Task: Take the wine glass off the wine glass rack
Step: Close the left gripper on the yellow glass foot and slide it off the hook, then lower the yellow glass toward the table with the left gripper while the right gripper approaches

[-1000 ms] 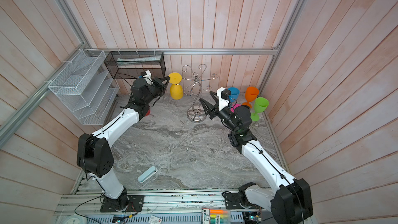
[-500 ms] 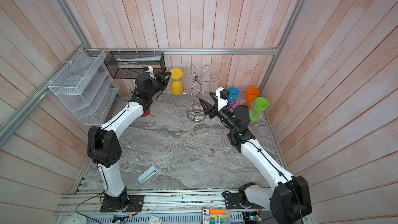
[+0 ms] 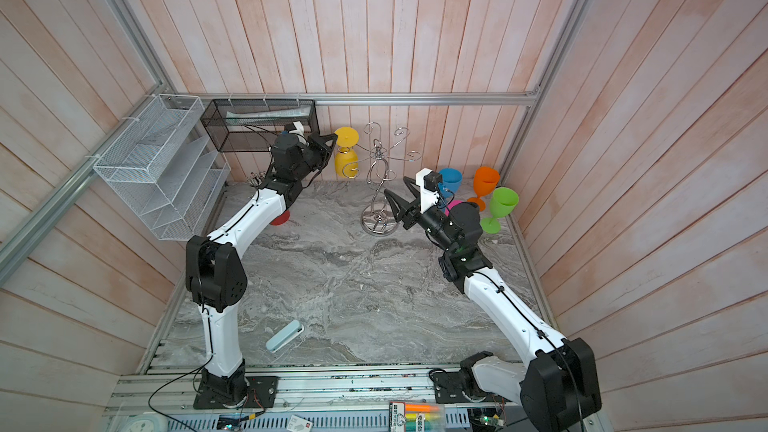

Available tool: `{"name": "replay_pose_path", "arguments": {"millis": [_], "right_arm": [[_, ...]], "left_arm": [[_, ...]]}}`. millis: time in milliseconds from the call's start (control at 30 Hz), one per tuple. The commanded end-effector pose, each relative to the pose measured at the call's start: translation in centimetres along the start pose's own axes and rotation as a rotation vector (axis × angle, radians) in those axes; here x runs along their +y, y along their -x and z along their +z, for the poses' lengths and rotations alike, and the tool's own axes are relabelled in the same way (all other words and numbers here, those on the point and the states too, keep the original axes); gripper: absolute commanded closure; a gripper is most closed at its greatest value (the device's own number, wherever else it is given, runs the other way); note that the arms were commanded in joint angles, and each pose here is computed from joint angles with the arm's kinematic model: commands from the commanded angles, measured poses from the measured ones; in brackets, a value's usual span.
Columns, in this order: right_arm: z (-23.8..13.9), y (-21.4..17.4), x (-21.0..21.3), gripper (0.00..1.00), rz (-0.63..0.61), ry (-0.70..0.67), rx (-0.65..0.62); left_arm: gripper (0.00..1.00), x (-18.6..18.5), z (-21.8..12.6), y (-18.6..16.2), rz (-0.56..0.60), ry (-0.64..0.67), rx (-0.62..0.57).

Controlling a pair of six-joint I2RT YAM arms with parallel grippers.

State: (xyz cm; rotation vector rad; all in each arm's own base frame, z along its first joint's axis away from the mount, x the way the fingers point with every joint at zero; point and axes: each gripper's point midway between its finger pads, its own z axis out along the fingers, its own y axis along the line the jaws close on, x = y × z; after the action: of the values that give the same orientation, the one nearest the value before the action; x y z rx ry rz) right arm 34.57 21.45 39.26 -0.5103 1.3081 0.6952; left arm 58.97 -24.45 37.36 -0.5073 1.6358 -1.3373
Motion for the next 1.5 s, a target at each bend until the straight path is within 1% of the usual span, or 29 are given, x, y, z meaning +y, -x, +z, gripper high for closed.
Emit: {"name": "replay_pose_path", "arguments": {"millis": [0,267,467,667,833,967,1100,1233,1333,1400,1467], "right_arm": [[0.3,1.4,0.1,0.35,-0.02,-0.002,-0.026],[0.2,1.5,0.1,0.34,-0.023,-0.002,-0.028],[0.2,1.4,0.2,0.35,-0.018,0.0,-0.024],[0.2,1.5,0.2,0.34,-0.013,0.002,-0.025],[0.1,1.6,0.2,0.35,-0.017,0.0,-0.029],[0.1,1.6,0.4,0.34,-0.011,0.009,-0.027],[0.2,1.5,0.4,0.35,-0.008,0.013,-0.021],[0.0,1.7,0.5,0.35,-0.004,0.013,-0.017],[0.0,1.6,1.1,0.35,0.012,0.026,-0.003],[0.2,1.0,2.1,0.35,0.016,0.042,0.026],[0.6,0.6,2.7,0.35,0.017,0.025,0.056]], "left_arm": [[1.0,-1.5,0.6,-1.0,0.03,-0.04,0.033],[1.0,-3.7,0.5,-2.7,0.041,-0.082,0.088],[1.0,-4.9,-1.2,-3.6,0.056,-0.1,0.144],[1.0,-5.5,-4.0,-3.9,0.067,-0.12,0.157],[1.0,-4.8,-6.1,-3.7,0.067,-0.109,0.153],[1.0,-4.4,-7.9,-3.0,0.065,-0.104,0.136],[1.0,-4.9,-9.8,-1.8,0.085,-0.109,0.107],[1.0,-5.2,-12.2,-1.3,0.1,-0.115,0.092],[1.0,-5.3,-14.5,-1.7,0.129,-0.121,0.091],[1.0,-5.6,-16.5,-2.3,0.171,-0.14,0.096],[1.0,-5.8,-18.3,-3.0,0.218,-0.152,0.102]]}}
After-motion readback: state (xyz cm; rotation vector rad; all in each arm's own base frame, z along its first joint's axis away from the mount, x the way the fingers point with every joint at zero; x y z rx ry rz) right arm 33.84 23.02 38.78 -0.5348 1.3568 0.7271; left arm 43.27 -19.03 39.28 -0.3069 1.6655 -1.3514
